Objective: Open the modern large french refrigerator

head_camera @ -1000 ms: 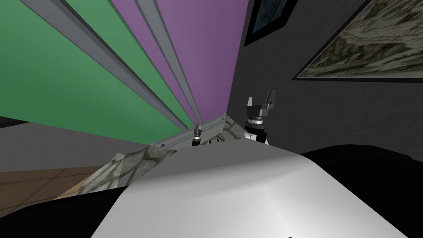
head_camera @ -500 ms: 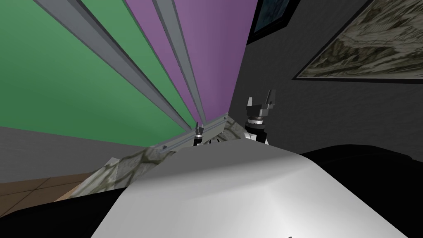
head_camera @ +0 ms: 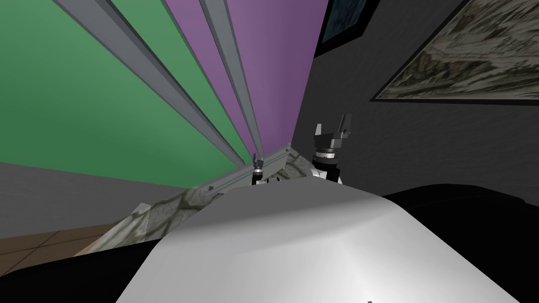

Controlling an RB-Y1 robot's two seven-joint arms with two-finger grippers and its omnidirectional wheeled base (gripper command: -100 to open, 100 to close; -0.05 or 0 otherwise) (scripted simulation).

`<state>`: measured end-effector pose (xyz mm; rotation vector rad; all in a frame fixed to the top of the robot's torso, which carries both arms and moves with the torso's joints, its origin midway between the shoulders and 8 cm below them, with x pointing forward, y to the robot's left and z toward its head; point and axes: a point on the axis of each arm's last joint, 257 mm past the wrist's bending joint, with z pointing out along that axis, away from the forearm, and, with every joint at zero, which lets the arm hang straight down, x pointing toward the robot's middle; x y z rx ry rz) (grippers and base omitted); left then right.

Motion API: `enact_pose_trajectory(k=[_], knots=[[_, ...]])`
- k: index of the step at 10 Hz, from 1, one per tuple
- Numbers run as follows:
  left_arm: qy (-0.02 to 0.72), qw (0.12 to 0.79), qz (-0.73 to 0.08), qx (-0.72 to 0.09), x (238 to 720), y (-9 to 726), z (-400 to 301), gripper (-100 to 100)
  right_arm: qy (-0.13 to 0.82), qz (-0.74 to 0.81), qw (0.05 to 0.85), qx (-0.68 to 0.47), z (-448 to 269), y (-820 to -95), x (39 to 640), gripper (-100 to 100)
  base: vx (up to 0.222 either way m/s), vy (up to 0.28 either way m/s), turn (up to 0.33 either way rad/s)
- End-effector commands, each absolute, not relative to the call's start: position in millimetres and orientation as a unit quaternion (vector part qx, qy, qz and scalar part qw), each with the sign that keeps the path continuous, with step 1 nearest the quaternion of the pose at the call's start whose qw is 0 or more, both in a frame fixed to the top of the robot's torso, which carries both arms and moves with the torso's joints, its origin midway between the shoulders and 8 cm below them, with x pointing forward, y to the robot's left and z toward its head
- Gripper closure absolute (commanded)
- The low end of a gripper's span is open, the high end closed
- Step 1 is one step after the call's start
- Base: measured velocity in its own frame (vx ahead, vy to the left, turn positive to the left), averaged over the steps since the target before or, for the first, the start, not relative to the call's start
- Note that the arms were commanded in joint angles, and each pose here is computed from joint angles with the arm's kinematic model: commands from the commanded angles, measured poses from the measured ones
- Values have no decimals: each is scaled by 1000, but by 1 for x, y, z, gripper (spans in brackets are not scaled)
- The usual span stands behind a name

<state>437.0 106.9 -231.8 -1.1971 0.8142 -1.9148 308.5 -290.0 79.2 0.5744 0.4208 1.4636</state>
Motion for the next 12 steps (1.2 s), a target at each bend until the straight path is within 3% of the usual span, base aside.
enact_pose_trajectory(k=[1, 5, 6, 8, 12], knots=[[308, 357, -747, -469, 439, 102, -228, -100, 188, 654, 687, 257, 79, -290, 308, 0, 0, 0, 0], [312, 353, -744, -473, 450, 93, -223, -100, 188, 654, 687, 257, 79, -290, 308, 0, 6, 9, 19], [307, 355, -748, -469, 446, 97, -222, 100, 188, 654, 687, 257, 79, -290, 308, 0, 0, -3, -28], [308, 356, -747, -469, 445, 97, -224, 100, 188, 654, 687, 257, 79, -290, 308, 0, 0, -4, -13], [287, 387, -731, -484, 445, 130, -221, 100, 188, 654, 687, 257, 79, -290, 309, 0, -84, -247, 182]])
